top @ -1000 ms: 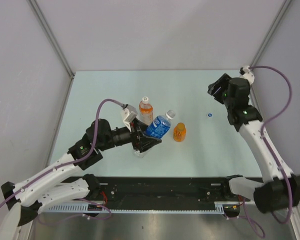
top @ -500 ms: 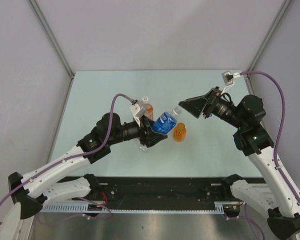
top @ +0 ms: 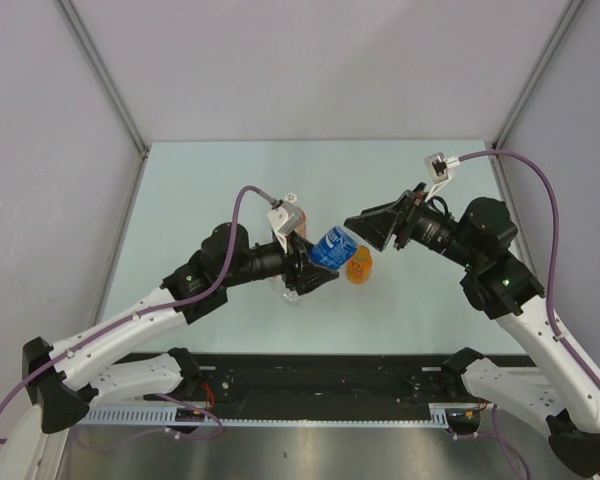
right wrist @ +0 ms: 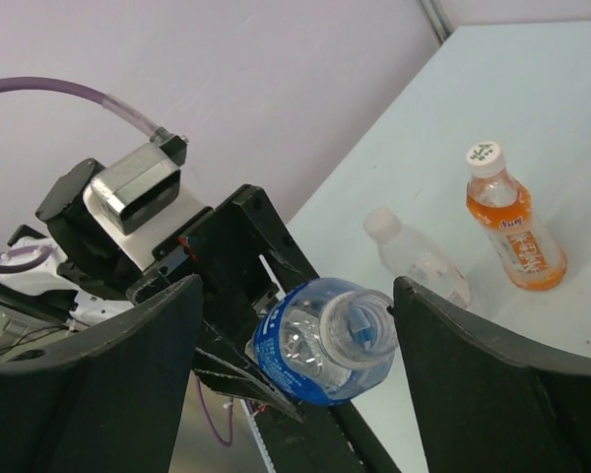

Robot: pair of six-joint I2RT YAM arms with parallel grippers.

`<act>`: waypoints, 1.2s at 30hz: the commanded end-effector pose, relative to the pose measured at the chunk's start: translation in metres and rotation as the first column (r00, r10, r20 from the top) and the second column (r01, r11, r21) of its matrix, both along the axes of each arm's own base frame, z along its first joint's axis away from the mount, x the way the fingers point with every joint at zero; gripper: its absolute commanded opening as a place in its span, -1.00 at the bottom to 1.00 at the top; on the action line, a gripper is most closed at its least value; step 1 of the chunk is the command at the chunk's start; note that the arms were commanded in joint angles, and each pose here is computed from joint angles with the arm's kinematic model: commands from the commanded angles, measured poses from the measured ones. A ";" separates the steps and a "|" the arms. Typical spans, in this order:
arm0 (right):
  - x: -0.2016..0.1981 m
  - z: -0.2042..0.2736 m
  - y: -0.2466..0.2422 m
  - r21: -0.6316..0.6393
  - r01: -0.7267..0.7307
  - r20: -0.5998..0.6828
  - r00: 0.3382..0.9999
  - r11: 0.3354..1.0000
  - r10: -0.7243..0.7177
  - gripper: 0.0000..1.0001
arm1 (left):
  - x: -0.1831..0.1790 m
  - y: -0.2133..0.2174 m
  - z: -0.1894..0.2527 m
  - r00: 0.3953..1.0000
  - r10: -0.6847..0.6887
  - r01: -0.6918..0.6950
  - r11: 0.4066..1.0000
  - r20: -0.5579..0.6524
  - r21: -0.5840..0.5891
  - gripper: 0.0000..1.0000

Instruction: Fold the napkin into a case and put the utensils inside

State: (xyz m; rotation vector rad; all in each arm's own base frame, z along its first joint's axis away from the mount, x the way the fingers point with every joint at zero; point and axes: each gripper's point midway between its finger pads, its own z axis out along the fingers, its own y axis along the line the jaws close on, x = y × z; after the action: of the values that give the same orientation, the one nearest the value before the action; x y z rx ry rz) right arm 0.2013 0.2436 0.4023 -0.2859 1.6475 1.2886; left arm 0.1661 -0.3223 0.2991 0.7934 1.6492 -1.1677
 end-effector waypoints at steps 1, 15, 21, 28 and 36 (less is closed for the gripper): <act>0.000 -0.018 -0.003 -0.063 0.025 -0.044 0.999 0.998 -0.028 0.67 | -0.001 -0.002 0.060 0.993 0.002 0.016 0.989 0.118 -0.150 -0.92; -0.007 -0.005 0.006 0.010 -0.027 -0.022 0.999 1.000 0.027 0.69 | -0.011 0.003 0.069 0.991 -0.019 0.044 0.981 0.132 -0.191 -0.98; -0.015 0.004 0.021 0.049 -0.109 -0.011 0.994 0.993 0.109 0.42 | -0.013 0.000 0.064 0.992 -0.037 0.059 0.981 0.122 -0.185 -0.99; -0.018 0.004 0.022 0.057 -0.105 0.007 0.994 0.993 0.105 -0.33 | -0.012 0.001 0.063 0.992 -0.034 0.056 0.983 0.124 -0.177 -0.97; -0.021 0.010 0.019 0.061 -0.093 0.038 0.995 0.994 0.090 -1.00 | -0.011 0.003 0.060 0.993 -0.019 0.038 0.986 0.114 -0.162 -0.13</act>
State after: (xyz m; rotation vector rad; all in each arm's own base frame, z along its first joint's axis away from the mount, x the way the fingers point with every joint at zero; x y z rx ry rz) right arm 0.1934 0.2587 0.4082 -0.2939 1.5995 1.3594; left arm 0.1570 -0.3205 0.3344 0.7767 1.5143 -1.2317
